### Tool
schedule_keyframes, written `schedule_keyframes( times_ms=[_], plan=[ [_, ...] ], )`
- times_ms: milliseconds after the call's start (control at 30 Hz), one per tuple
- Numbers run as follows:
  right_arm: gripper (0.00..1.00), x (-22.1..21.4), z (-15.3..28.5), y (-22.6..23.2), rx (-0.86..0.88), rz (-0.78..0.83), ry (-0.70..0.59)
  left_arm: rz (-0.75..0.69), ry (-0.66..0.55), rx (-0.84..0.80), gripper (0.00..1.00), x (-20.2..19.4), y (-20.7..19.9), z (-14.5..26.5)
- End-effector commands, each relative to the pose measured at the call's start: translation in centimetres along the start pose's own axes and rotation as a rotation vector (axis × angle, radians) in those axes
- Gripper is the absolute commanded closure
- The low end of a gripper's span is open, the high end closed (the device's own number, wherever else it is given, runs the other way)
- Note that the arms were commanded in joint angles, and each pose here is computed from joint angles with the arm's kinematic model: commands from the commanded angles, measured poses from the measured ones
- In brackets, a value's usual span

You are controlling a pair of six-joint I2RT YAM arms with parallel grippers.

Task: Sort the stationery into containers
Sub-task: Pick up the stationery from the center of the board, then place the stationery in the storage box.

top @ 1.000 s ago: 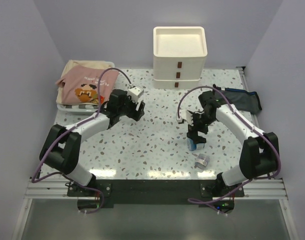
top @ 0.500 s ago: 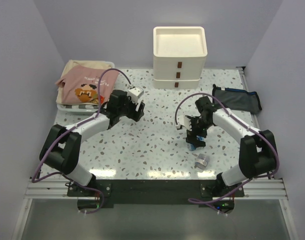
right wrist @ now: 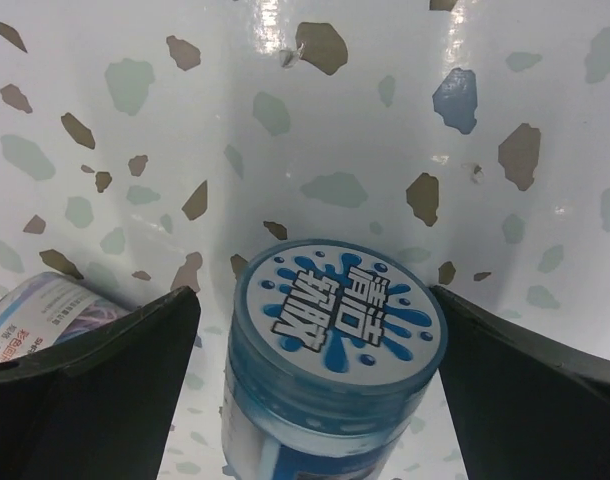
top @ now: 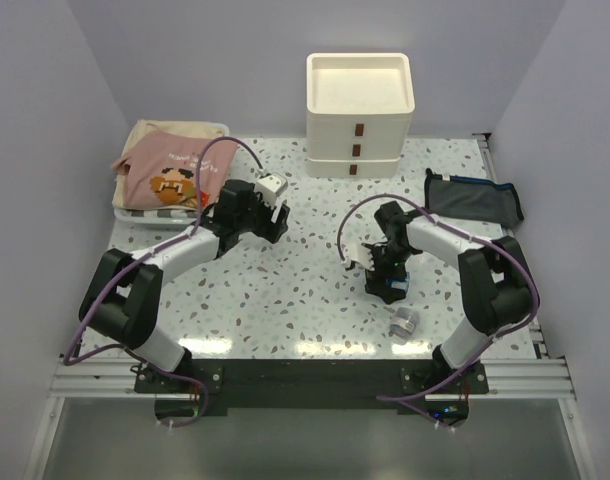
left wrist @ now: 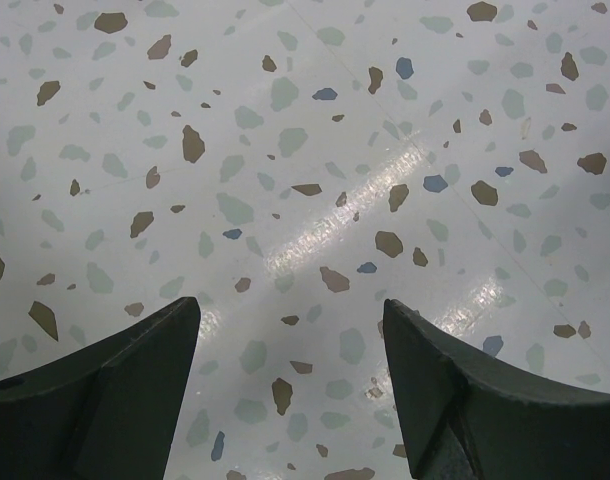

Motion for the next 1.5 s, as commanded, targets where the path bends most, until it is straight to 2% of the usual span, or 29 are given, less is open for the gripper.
schedule_keyframes(
  times_ms=[0,33,67,133,167,300,400,467,533,700,767,800,833,900,933,1000,1100,1167,1200,1267,1467],
  plan=[
    [0.07,-0.2,-0.1,0.1,0.01,-0.041,0.023,-0.028,-0.066,0.001,0.21,1.8,0.0,0.0],
    [0.13,-0.2,-0.3,0.3,0.021,-0.067,0.017,-0.026,-0.069,0.001,0.21,1.9,0.1,0.0],
    [0.27,-0.1,-0.4,0.3,0.026,-0.082,0.011,-0.025,-0.066,-0.002,0.21,1.7,0.0,-0.1],
    [0.41,0.4,-0.4,0.4,0.036,-0.123,-0.01,-0.027,-0.067,-0.003,0.21,1.9,0.0,-0.1],
    [0.57,0.5,-0.2,0.4,0.031,-0.139,-0.019,-0.027,-0.067,-0.003,0.21,1.9,0.0,-0.2],
    [0.79,2.1,1.9,-0.4,-0.031,-0.158,-0.074,-0.034,-0.073,0.002,0.21,2.4,0.1,-0.2],
    [0.86,4.4,6.2,-2.3,-0.131,-0.149,-0.144,-0.039,-0.076,0.003,0.21,2.7,0.1,-0.2],
    [0.9,6.8,10.5,-4.4,-0.232,-0.145,-0.239,-0.04,-0.081,0.0,0.21,3.0,0.1,-0.3],
    [1.0,8.8,15.0,-7.0,-0.372,-0.182,-0.345,-0.038,-0.091,-0.002,0.22,3.6,0.1,-0.5],
    [1.0,11.6,23.5,-12.3,-0.666,-0.301,-0.618,-0.045,-0.109,-0.003,0.22,4.7,0.2,-0.9],
    [1.0,12.8,27.4,-14.3,-0.812,-0.348,-0.778,-0.045,-0.108,-0.003,0.22,4.8,0.2,-1.1],
    [1.0,12.8,28.6,-15.0,-0.871,-0.42,-0.835,-0.048,-0.115,-0.003,0.22,5.1,0.2,-1.1],
    [1.0,13.3,31.1,-16.0,-0.991,-0.388,-0.925,-0.046,-0.114,-0.003,0.22,5.1,0.2,-1.2],
    [1.0,13.2,33.4,-17.1,-1.13,-0.428,-1.009,-0.047,-0.117,-0.005,0.22,5.2,0.2,-1.3],
    [1.0,13.8,35.0,-17.9,-1.194,-0.416,-1.102,-0.046,-0.115,-0.005,0.22,5.2,0.2,-1.3],
    [1.0,13.9,36.8,-18.9,-1.276,-0.427,-1.172,-0.044,-0.111,-0.005,0.22,4.9,0.2,-1.4],
    [1.0,13.4,38.7,-21.4,-1.41,-0.487,-1.224,-0.045,-0.106,-0.006,0.22,4.6,0.2,-1.3],
    [1.0,12.2,38.0,-23.8,-1.481,-0.539,-1.199,-0.045,-0.108,-0.006,0.22,4.6,0.2,-1.2],
    [1.0,12.2,39.2,-24.2,-1.537,-0.525,-1.219,-0.043,-0.1,-0.006,0.22,4.2,0.2,-1.2],
    [1.0,11.1,38.1,-26.6,-1.574,-0.565,-1.188,-0.041,-0.097,-0.006,0.22,4.0,0.2,-1.2],
    [1.0,8.4,38.1,-31.0,-1.701,-0.66,-1.201,-0.028,-0.074,-0.015,0.23,3.6,0.1,-1.7]
  ],
)
Point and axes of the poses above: each gripper's point midway between its finger pads, its own z axis back along the fingers, its own y axis along the line the jaws close on, x = y × z, the point moved 5 cm from there along z, back along the fingers, and after that the axes turned 7 degrees about z, right-handed, at the moved point
